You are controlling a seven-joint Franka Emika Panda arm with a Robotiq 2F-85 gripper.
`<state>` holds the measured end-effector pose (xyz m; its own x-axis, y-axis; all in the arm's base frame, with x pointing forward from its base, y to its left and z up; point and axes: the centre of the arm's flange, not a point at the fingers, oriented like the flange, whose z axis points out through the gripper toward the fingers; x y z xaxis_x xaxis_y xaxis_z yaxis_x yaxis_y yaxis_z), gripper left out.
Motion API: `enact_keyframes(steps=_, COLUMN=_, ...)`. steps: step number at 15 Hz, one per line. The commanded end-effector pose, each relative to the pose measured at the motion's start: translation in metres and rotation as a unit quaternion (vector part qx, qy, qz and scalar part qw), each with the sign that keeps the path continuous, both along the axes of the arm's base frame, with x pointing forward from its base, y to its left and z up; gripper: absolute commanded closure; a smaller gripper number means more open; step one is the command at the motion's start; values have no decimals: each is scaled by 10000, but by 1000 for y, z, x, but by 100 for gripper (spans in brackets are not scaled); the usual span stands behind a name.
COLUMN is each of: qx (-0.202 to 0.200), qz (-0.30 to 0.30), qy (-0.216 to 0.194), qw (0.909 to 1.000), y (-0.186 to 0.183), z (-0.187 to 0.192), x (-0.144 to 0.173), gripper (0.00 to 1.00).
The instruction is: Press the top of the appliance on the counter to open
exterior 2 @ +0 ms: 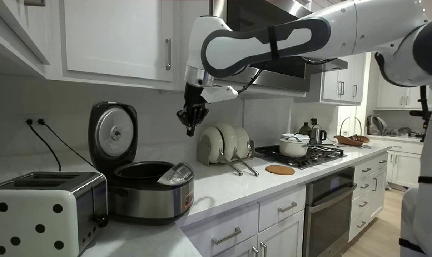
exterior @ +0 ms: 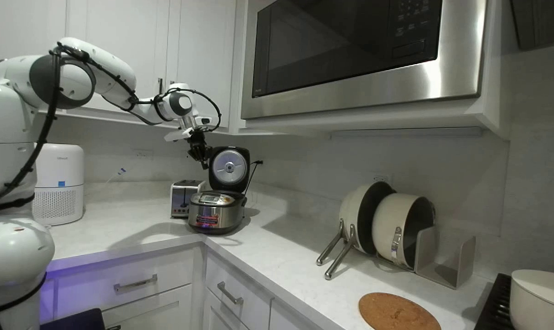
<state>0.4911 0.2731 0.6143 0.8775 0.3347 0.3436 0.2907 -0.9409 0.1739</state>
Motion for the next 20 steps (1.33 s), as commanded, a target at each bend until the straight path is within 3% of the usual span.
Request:
enact_keyframes(steps=1, qx=23, qz=-128, qy=208, qw=9997, y=-15, z=23, x=-17, gripper=98)
enact_keyframes(steps=10, qx=67, qz=-765, qy=536, qw=9956, y=-71, z=79, x=-67, gripper=99)
enact_keyframes(steps=20, qx=178, qz=-1877, qy=1021, qw=9767, y=-147, z=108, x=-98, gripper=100)
